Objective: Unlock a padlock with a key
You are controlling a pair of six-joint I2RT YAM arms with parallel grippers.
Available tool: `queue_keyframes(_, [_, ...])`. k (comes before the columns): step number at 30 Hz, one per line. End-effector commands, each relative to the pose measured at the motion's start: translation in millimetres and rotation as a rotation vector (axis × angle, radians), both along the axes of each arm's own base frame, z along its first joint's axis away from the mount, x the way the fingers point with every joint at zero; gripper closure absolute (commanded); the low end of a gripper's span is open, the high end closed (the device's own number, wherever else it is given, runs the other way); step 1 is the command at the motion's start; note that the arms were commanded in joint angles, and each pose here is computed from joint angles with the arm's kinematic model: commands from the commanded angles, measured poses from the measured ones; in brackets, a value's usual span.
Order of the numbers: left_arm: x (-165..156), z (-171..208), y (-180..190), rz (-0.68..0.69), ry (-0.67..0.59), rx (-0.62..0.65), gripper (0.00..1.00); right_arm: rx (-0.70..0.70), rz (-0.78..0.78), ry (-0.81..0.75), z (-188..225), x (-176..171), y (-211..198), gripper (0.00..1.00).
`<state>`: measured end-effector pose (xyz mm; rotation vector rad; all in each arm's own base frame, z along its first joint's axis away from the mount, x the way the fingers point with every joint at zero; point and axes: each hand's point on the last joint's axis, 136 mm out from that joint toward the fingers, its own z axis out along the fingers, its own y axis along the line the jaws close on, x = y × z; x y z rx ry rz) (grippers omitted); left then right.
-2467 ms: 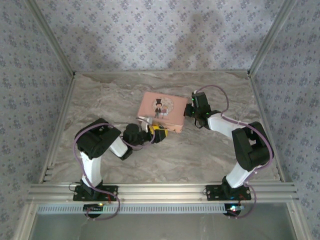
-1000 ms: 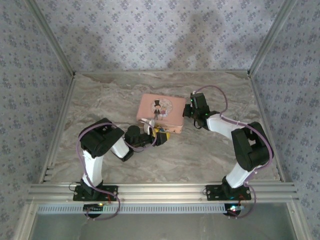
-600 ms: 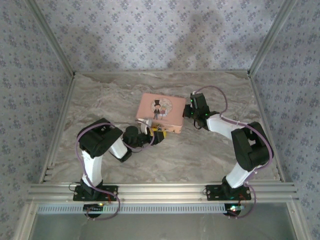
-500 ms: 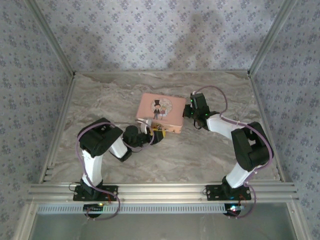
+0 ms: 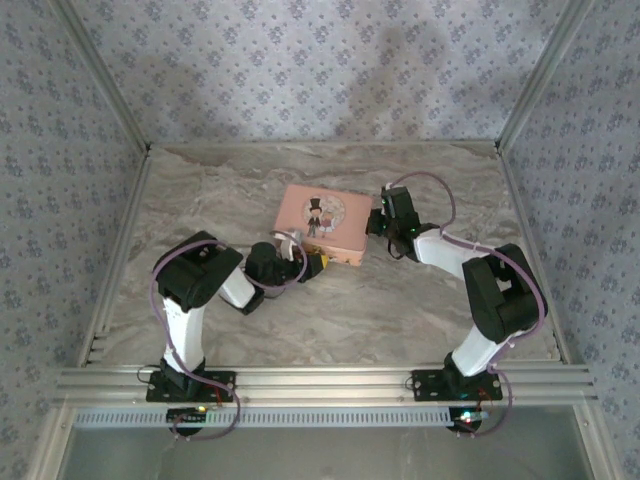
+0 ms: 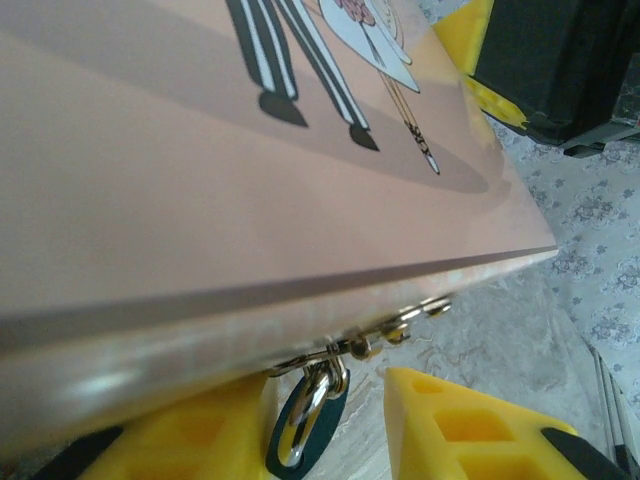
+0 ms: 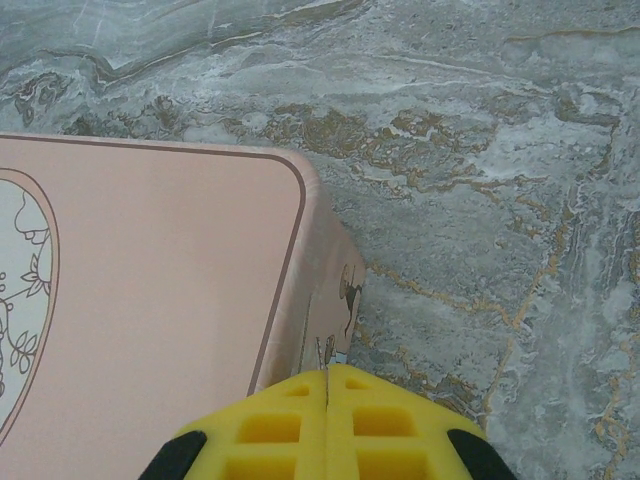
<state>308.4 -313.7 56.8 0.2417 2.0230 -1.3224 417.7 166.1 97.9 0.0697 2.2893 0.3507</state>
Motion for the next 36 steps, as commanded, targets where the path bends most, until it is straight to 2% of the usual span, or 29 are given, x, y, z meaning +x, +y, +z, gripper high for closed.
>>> queue_keyframes(1, [-1, -7, -4, -0.027, 0.032, 0.005, 0.72, 0.003, 0.03, 0.019, -2, -8, 4, 1.0])
queue_keyframes(9, [1, -11, -4, -0.029, 0.057, 0.01, 0.83, 0.004, 0.029, 0.018, -1, -8, 3, 1.0])
queue_keyframes(17, [-9, -20, 5, -0.068, 0.188, 0.02, 0.89, 0.008, 0.021, 0.015, 2, -7, -6, 1.0])
queue_keyframes(25, [-21, -5, 3, -0.136, 0.303, 0.096, 0.95, 0.054, 0.016, 0.006, 17, -10, -22, 1.0])
queue_keyframes(30, [-16, 12, -1, -0.151, 0.361, 0.15, 1.0, 0.109, 0.037, 0.008, 27, -18, -29, 1.0])
queue_keyframes(36, [-1, 39, -12, -0.132, 0.382, 0.096, 1.0, 0.287, 0.113, -0.016, 48, -37, -27, 1.0])
